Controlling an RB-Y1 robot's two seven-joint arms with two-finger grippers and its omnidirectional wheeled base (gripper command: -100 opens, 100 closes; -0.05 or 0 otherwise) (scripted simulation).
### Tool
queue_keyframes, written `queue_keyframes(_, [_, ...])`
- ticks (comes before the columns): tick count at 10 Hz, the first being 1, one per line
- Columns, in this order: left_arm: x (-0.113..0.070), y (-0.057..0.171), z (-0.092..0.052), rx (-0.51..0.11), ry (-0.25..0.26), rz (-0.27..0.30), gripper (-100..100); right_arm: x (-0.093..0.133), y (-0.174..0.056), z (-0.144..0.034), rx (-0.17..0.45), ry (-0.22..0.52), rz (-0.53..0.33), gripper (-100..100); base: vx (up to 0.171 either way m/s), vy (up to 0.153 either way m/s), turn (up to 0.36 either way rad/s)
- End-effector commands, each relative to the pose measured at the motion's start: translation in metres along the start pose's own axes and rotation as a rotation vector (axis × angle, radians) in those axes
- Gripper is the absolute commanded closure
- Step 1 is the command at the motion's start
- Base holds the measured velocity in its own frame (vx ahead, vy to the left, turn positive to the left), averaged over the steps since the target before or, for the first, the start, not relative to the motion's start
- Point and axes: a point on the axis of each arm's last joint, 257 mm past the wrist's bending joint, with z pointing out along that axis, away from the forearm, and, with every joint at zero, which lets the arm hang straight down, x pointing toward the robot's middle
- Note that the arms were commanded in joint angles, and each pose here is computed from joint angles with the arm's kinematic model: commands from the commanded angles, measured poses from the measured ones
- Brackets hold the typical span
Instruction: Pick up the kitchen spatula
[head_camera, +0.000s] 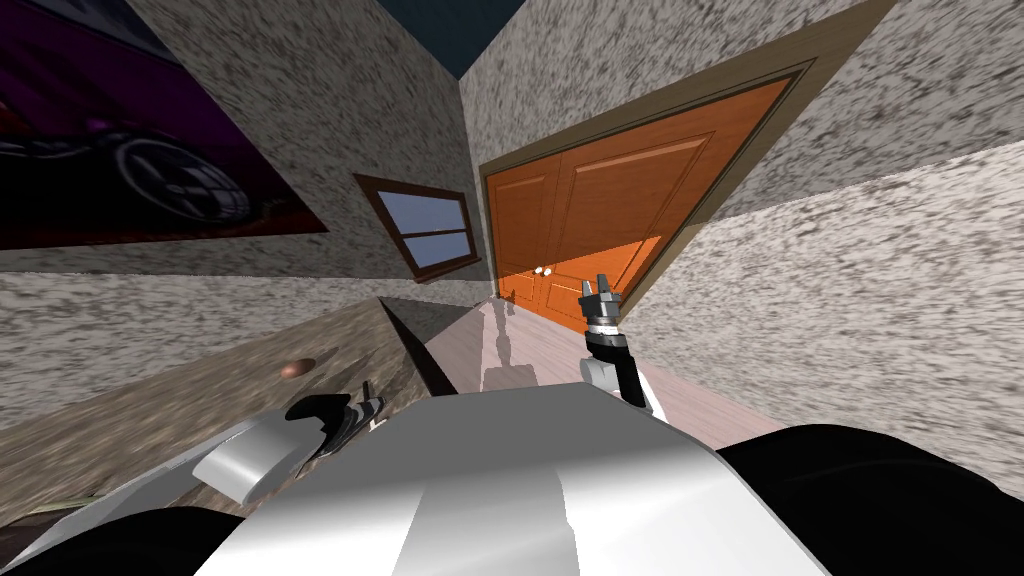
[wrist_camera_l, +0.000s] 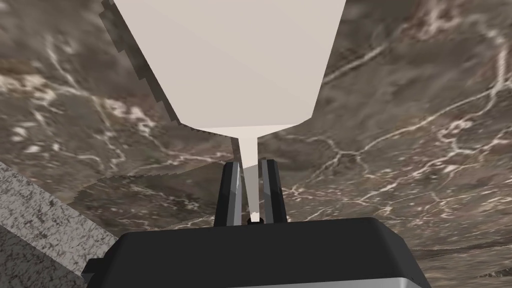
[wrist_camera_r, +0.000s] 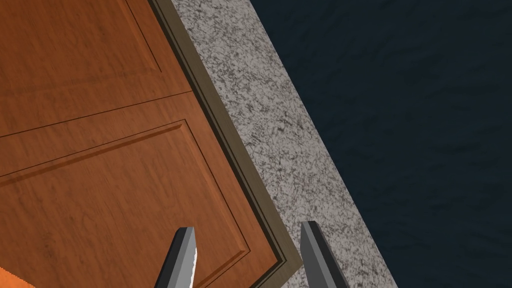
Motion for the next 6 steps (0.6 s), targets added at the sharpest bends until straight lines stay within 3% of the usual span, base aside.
queue_keyframes(1, [0.000, 0.000, 0.000, 0.000, 0.000, 0.000, 0, 0.000, 0.000, 0.000, 0.000, 0.000, 0.000, 0, 0.000, 0.000, 0.000])
queue_keyframes(2, [-0.003, -0.005, -0.009, 0.004, 0.001, 0.009, 100, 0.000, 0.000, 0.000, 0.000, 0.000, 0.000, 0, 0.001, 0.002, 0.101])
queue_keyframes(4, [-0.004, -0.011, -0.017, 0.008, 0.003, 0.021, 100, 0.000, 0.000, 0.000, 0.000, 0.000, 0.000, 0, 0.002, 0.000, 0.084])
queue_keyframes(5, [-0.004, -0.010, -0.013, 0.008, 0.002, 0.018, 100, 0.000, 0.000, 0.000, 0.000, 0.000, 0.000, 0, 0.000, 0.000, 0.011])
queue_keyframes(6, [-0.004, -0.010, -0.014, 0.007, 0.002, 0.018, 0, 0.000, 0.000, 0.000, 0.000, 0.000, 0.000, 0, 0.000, 0.000, 0.000])
